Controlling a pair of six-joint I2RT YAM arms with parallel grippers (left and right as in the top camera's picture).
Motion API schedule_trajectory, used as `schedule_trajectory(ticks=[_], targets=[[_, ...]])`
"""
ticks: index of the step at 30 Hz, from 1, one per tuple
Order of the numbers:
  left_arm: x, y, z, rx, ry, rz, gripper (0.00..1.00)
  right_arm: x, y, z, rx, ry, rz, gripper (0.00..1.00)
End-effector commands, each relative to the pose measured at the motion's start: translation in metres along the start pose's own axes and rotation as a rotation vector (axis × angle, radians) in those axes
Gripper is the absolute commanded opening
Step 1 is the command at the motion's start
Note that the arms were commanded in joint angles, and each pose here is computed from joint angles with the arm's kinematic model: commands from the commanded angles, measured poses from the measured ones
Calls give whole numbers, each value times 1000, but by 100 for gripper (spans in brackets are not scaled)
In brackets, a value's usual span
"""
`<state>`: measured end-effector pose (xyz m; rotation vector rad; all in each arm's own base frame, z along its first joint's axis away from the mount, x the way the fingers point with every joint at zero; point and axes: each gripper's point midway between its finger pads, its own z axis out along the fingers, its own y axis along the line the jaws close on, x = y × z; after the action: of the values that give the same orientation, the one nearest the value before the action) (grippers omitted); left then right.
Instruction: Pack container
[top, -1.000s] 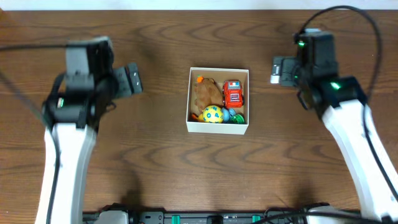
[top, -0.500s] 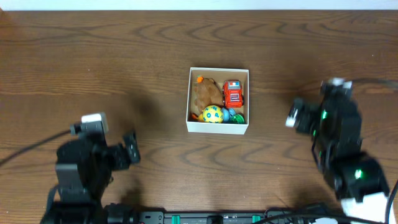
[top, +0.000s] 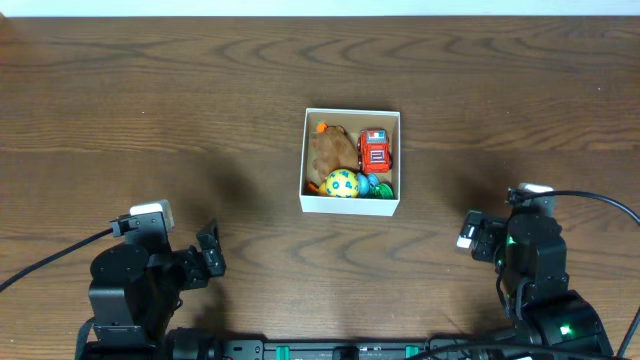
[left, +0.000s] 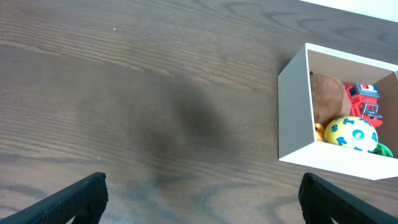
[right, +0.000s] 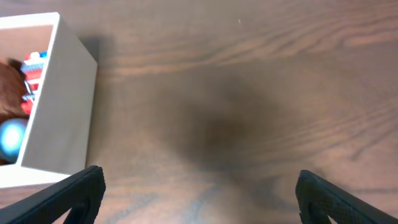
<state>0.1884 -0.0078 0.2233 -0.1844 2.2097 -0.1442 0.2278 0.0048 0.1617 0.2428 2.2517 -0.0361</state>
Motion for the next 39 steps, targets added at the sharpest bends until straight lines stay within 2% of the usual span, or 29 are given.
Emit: schedule_trajectory(ticks=[1,11,16,27,35,39], targets=[[4,3,2,-14,17,-14,98,9,-1,1,8,28,-3,99],[5,3,2,-15,21,-14,98,22,-6,1,28,84,-21,99],[5,3,2,-15,21,-14,98,22,-6,0,17,66,-15,99],[5,3,2,-15,21,-14,98,22,12,9,-197,-297,-64,99],[5,3,2,-15,21,-14,98,-9,17,12,-231,-601,-34,99],[5,3,2,-15,21,-14,98,-7,24,13,-240,-624,-158,99]])
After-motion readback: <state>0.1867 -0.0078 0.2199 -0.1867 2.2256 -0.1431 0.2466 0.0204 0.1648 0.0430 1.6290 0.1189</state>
